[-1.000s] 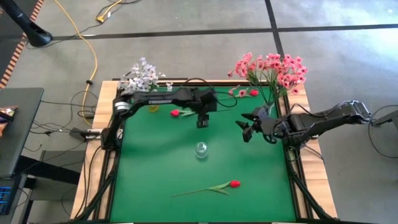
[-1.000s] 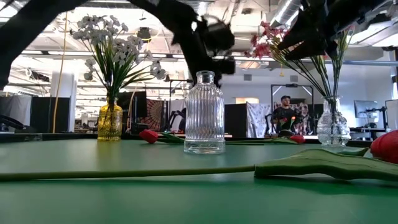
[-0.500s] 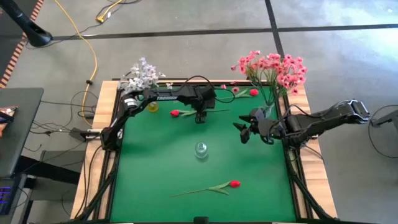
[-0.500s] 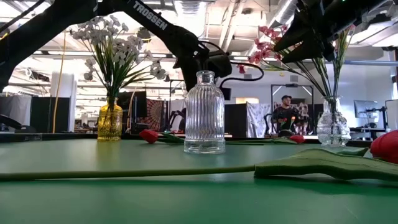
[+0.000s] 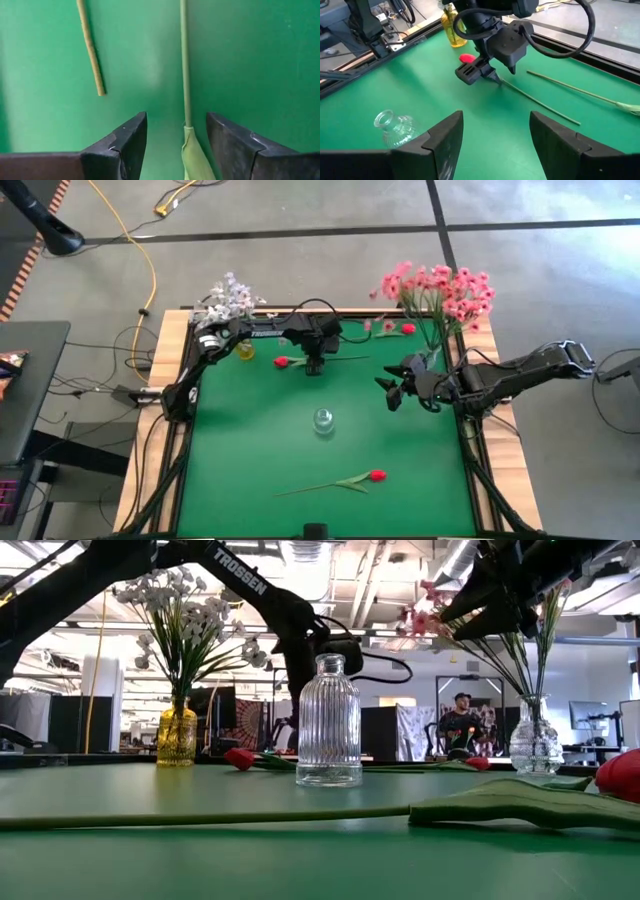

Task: Sort flowers into vase by color
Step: Put the middle red flower into the bottom transparent vase

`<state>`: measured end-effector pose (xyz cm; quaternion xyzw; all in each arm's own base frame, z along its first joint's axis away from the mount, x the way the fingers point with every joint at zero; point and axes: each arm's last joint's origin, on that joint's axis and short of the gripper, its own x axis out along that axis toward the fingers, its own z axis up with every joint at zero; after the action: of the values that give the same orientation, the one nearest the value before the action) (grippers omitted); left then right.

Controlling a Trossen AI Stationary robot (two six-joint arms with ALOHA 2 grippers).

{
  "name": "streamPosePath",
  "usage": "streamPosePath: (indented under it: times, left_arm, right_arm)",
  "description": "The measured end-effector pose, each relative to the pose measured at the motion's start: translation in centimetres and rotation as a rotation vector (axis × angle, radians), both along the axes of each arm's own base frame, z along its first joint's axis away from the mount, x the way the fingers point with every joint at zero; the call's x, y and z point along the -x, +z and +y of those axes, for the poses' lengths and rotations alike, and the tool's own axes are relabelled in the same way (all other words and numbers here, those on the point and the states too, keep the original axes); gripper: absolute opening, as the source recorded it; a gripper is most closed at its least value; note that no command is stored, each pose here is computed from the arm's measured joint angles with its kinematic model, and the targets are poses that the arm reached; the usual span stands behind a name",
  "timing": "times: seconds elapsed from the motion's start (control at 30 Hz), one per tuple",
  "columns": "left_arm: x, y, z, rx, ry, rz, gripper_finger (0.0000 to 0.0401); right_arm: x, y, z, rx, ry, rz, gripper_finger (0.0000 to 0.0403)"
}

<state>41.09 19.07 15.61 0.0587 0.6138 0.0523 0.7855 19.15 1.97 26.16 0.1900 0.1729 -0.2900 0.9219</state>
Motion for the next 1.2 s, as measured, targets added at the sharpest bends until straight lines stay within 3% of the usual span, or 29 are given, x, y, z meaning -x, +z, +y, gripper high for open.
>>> streamPosePath:
  times: [0.2,0.37,0.6,0.83,1.1,1.2]
  left_arm:
    - [0.2,0.0,-0.1,0.001,-0.019,0.022,0.0190]
    - [0.4,-0.1,-0.1,-0.002,-0.041,0.049,0.0164]
    - [1.9,-0.5,-0.6,0.063,0.005,0.186,0.0146]
    - [2.5,-1.2,-0.8,0.083,0.047,0.204,0.0137]
    - [2.8,0.0,-1.6,0.092,0.059,0.199,0.0020]
    - [3.0,1.6,-2.0,0.105,0.082,0.154,0.0009]
  right_arm:
    - [0.0,0.0,0.0,0.006,0.003,0.003,0.0256]
    - [0.0,0.0,0.0,0.006,0.003,0.003,0.0256]
    - [0.0,0.0,0.0,0.005,0.007,0.004,0.0255]
    - [0.0,0.0,0.0,0.024,0.017,0.014,0.0255]
    - [0.0,0.0,0.0,0.039,0.024,0.019,0.0255]
    - [0.0,0.0,0.0,0.043,0.026,0.021,0.0255]
